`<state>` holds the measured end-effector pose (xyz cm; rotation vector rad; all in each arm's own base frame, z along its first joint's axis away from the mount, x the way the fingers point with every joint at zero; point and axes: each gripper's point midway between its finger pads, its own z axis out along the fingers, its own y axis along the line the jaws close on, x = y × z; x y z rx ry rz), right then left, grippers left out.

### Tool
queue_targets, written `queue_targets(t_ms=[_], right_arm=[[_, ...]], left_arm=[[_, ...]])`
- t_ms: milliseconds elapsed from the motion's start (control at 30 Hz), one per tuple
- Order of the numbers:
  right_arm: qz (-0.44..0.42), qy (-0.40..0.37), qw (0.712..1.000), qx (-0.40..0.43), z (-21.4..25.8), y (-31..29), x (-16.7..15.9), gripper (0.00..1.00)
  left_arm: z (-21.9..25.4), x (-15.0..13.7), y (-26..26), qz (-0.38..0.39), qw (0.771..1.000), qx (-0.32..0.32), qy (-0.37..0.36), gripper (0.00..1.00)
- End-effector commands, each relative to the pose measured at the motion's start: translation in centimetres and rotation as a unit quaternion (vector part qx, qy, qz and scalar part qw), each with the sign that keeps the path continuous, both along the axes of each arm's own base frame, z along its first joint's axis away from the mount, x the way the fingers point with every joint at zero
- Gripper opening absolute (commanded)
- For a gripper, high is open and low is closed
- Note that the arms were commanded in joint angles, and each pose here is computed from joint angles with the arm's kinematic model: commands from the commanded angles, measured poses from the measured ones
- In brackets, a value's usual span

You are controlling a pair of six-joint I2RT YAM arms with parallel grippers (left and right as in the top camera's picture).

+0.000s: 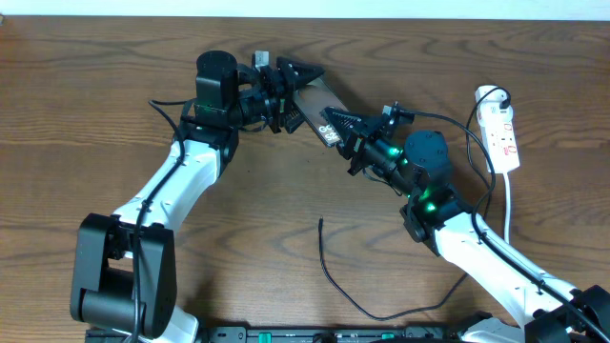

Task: Plug charger to phone and switch on socket
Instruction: 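Regrasp the phone edge with the left gripper beside the right gripper, then pull the phone away with the left gripper toward the left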

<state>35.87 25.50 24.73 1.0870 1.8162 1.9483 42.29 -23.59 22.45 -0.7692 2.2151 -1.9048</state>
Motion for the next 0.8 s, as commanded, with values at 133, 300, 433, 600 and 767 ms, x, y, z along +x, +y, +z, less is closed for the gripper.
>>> queue_targets(t_ms=[133, 300, 433, 600, 767], right_arm=[[-0.001, -0.014, 1.0, 0.011, 1.5, 0.3, -0.1, 0.02], [0.005, -0.014, 1.0, 0.011, 1.5, 0.7, -0.4, 0.02], [0.009, -0.014, 1.0, 0.011, 1.4, 1.0, -0.6, 0.02], [0.009, -0.014, 1.0, 0.011, 1.4, 1.0, -0.6, 0.15], [0.004, -0.014, 1.0, 0.01, 1.4, 0.6, -0.3, 0.88]], left_arm=[[0.3, 0.2, 0.0, 0.005, 1.0, -0.003, 0.0, 0.33], [0.3, 0.2, 0.0, 0.004, 1.0, -0.001, -0.005, 0.08], [0.3, 0.2, 0.0, 0.003, 1.0, 0.001, -0.008, 0.07], [0.3, 0.2, 0.0, 0.004, 1.0, 0.001, -0.009, 0.08], [0.3, 1.3, 2.0, 0.026, 0.999, 0.007, -0.018, 0.08]])
